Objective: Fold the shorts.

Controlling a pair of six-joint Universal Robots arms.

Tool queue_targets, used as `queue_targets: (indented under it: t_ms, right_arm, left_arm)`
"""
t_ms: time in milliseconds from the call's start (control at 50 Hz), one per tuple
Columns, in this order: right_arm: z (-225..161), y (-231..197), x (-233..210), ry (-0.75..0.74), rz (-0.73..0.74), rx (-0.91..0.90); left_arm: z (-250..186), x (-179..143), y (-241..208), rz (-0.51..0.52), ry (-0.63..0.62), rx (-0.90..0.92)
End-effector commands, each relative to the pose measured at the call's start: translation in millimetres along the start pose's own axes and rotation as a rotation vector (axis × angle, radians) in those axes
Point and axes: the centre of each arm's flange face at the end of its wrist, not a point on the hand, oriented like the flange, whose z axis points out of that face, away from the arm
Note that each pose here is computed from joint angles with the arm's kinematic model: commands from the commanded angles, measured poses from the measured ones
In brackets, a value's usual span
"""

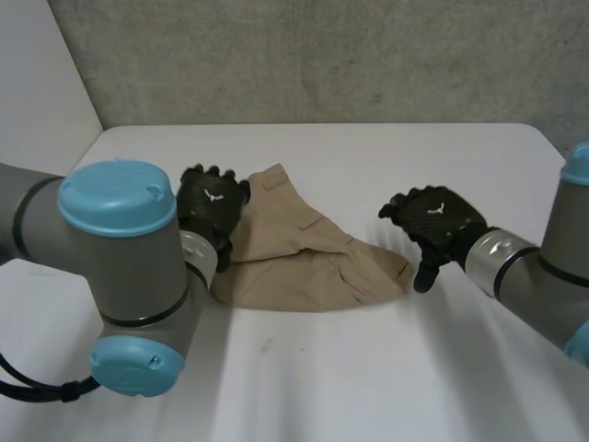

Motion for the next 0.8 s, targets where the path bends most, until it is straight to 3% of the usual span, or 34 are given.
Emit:
queue_targets:
  t_ms: [20,300,600,660,800]
  right_arm:
    - [15,25,-15,-0.046,0.142,-0.068]
    - [29,43,-21,-0.055,0.143,-0.077]
    - [44,43,-36,-0.058,0.161,0.02]
    - [47,42,-42,-0.068,0.196,0.037]
    - [45,20,-28,-0.012,0.193,0.093]
  left_arm:
    - [29,21,20,-0.059,0.074,-0.041]
    - [66,16,45,-0.071,0.025,-0.069]
    - [71,13,44,-0.084,0.035,-0.028]
    - [68,12,39,-0.086,0.036,-0.019]
    - [41,-25,-18,-0.12,-0.032,0.115]
